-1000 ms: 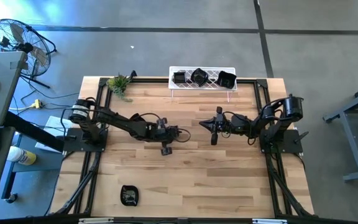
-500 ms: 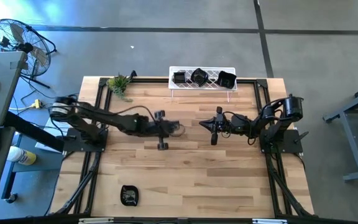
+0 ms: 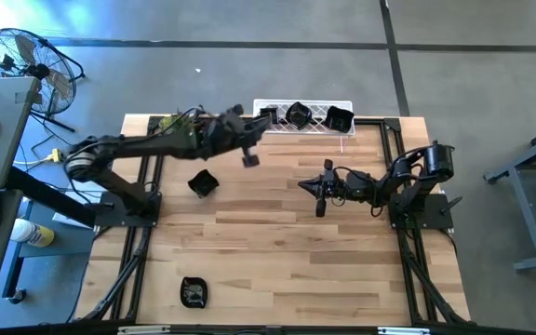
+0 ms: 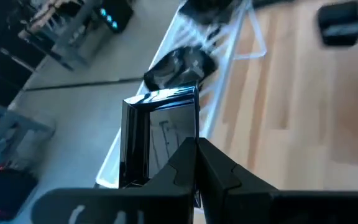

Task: Pick & Place Mini shaped plates
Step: Stack the square plate on top of the stacked square plates on the shelf

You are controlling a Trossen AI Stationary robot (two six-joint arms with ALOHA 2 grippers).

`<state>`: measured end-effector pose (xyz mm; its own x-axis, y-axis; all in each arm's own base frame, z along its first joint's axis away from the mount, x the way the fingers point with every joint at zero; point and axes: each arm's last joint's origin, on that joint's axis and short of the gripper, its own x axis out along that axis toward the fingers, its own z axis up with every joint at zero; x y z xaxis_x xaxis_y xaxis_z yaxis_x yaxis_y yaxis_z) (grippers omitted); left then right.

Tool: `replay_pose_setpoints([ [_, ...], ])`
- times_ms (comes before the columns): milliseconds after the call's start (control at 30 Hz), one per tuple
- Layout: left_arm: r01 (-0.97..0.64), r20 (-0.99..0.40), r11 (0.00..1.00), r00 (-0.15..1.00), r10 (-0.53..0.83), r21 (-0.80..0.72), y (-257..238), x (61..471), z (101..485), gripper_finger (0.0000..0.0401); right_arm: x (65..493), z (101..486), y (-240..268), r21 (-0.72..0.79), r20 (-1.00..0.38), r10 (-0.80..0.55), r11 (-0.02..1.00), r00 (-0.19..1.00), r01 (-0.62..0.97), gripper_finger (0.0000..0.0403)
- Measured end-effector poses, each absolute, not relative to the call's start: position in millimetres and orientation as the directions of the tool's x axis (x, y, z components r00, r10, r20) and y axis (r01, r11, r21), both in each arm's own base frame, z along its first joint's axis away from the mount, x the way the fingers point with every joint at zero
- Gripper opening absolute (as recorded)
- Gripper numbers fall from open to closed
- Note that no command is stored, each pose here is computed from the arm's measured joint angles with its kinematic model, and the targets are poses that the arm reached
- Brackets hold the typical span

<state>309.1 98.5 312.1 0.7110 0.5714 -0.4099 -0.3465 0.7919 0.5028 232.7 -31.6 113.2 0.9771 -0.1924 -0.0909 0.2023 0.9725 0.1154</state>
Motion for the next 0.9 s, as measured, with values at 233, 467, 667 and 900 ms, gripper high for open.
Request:
replay_pose_setpoints([
  [233,-0.338,-0.433,0.747,0.649,0.626,0.573,134,333,307,0.0001,233,113,-32,0.115,-0.091,-0.192,0.973,0.977,0.202,0.0002],
  [467,-0.276,-0.488,0.73,0.592,0.641,0.625,148,350,283,0.0001,233,113,-32,0.115,-0.09,-0.192,0.973,0.977,0.202,0.0006],
  [667,-0.24,-0.51,0.72,0.565,0.649,0.651,152,356,269,0.0001,233,113,-32,0.115,-0.091,-0.192,0.973,0.977,0.202,0.0002],
  [900,-0.22,-0.509,0.714,0.567,0.648,0.665,153,358,266,0.0001,233,113,-32,0.115,-0.091,-0.192,0.973,0.977,0.202,0.0005],
])
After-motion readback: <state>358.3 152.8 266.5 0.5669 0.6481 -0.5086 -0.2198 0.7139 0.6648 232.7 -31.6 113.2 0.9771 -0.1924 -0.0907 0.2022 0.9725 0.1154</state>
